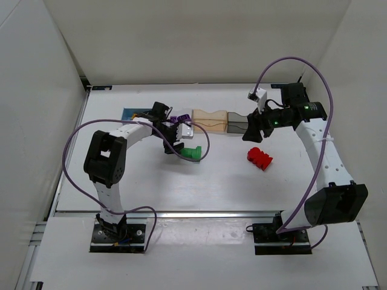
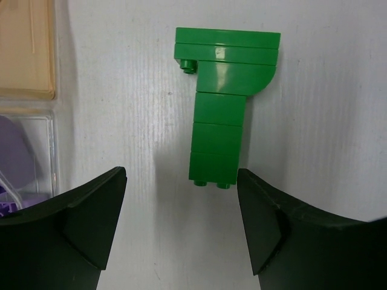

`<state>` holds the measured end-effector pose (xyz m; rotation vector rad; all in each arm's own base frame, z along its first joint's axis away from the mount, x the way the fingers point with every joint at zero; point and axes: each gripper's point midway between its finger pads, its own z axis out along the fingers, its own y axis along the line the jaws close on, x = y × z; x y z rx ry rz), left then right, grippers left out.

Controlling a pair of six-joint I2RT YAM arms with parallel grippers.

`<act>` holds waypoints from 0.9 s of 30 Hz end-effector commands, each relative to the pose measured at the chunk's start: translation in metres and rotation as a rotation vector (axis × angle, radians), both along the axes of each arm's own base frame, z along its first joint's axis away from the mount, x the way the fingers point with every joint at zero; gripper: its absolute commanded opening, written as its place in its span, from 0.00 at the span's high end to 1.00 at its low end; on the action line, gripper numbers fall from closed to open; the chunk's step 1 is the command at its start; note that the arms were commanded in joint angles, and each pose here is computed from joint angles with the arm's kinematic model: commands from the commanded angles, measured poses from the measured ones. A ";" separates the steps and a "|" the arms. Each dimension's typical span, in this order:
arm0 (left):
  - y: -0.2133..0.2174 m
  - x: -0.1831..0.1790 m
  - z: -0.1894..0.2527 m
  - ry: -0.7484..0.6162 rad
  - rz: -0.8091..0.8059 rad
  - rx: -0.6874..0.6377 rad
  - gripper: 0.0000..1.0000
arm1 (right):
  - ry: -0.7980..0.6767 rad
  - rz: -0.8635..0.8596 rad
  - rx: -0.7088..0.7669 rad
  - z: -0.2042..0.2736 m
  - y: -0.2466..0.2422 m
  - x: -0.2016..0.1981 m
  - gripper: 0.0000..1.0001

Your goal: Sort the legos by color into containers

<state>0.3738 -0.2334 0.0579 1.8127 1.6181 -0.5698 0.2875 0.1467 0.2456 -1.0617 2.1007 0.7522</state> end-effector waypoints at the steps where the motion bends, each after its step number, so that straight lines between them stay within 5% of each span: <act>1: -0.010 -0.009 0.010 0.001 -0.082 -0.030 0.17 | -0.020 -0.013 0.006 0.006 -0.004 0.001 0.35; 20: -0.019 -0.032 -0.003 0.080 -0.113 0.013 0.25 | 0.001 -0.027 0.028 -0.002 -0.006 0.014 0.35; 27: -0.021 -0.025 -0.011 0.091 -0.072 0.052 0.43 | 0.001 -0.036 0.036 -0.003 -0.005 0.020 0.34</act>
